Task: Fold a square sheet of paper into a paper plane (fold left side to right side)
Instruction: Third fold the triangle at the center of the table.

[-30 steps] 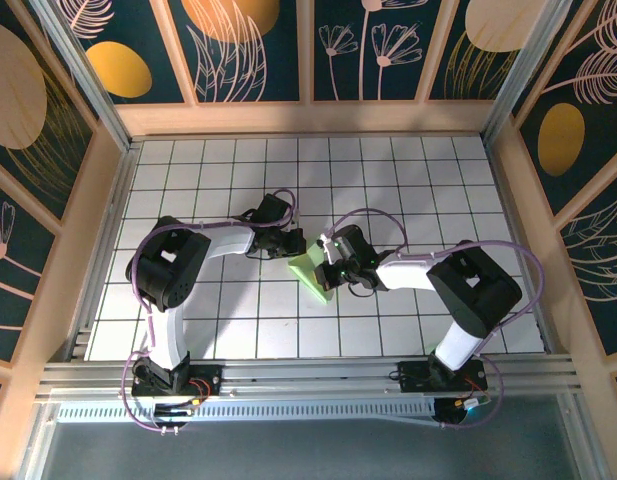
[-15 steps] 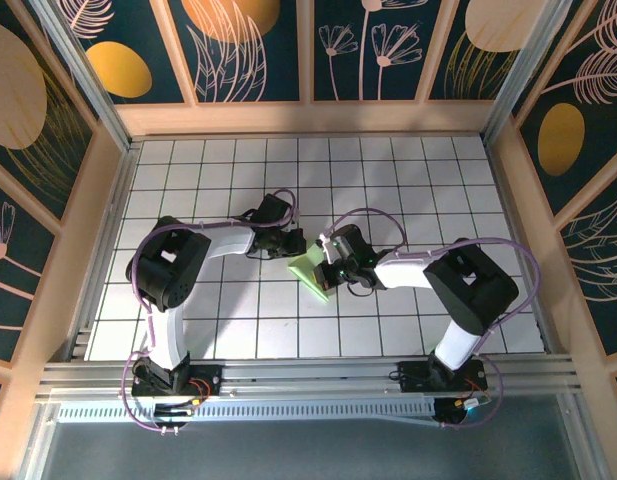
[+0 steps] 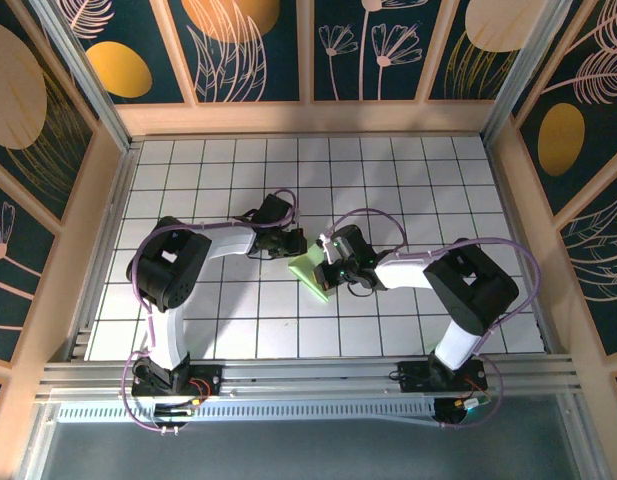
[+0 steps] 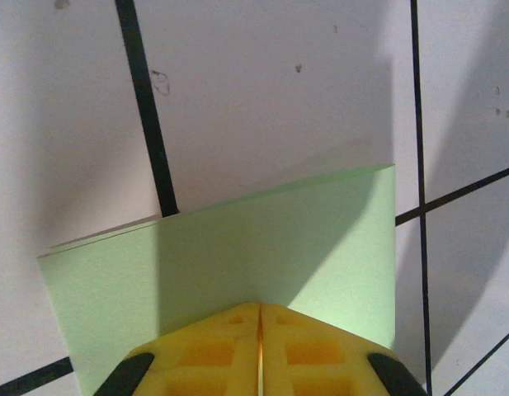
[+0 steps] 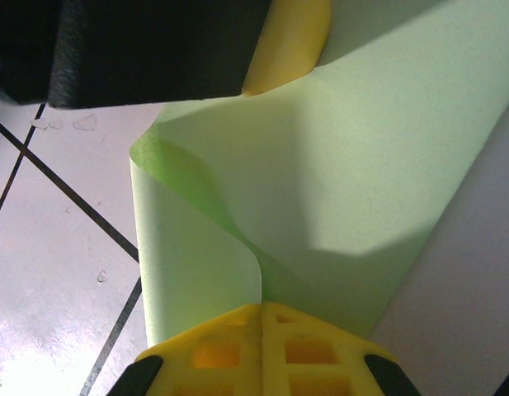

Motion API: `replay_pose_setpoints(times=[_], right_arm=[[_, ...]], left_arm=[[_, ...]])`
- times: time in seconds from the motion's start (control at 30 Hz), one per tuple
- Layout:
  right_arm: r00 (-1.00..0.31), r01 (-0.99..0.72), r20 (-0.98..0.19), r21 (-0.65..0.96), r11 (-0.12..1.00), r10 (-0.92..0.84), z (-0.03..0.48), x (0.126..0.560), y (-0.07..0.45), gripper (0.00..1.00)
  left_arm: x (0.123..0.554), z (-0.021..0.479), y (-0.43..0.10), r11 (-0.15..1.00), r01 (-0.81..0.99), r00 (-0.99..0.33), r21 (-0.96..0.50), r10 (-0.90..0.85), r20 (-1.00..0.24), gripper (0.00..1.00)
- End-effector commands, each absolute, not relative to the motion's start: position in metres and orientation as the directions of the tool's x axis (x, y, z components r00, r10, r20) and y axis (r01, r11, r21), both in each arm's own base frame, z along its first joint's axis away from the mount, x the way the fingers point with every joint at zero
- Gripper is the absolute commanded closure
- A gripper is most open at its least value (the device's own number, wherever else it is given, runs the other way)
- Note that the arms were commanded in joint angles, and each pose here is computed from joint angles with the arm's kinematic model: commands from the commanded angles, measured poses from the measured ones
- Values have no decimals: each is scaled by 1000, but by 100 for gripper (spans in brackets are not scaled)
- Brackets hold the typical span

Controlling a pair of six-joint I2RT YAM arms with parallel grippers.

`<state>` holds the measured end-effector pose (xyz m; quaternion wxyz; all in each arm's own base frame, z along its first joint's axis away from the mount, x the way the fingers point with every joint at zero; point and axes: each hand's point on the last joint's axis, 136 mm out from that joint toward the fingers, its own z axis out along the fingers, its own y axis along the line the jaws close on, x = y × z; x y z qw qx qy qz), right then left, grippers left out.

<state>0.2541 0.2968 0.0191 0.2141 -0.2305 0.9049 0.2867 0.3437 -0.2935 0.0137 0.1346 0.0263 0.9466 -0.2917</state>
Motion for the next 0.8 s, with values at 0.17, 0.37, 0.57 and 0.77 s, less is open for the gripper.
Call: replay_pose_setpoints(times=[0.17, 0.37, 0.57, 0.77], right_arm=[[-837, -502, -455, 418, 757, -304, 5, 243, 284, 100], [-835, -505, -459, 422, 753, -304, 7, 244, 285, 100], [-835, -506, -459, 421, 753, -305, 6, 244, 285, 100], [-834, -506, -460, 419, 754, -305, 7, 245, 285, 100]], left_arm=[[368, 58, -270, 860, 84, -913, -504, -136, -384, 88], [349, 87, -256, 813, 90, -879, -575, -207, -429, 92], [302, 90, -274, 641, 131, -908, -756, -229, -352, 97], [280, 75, -296, 595, 126, -936, -794, -194, -294, 98]])
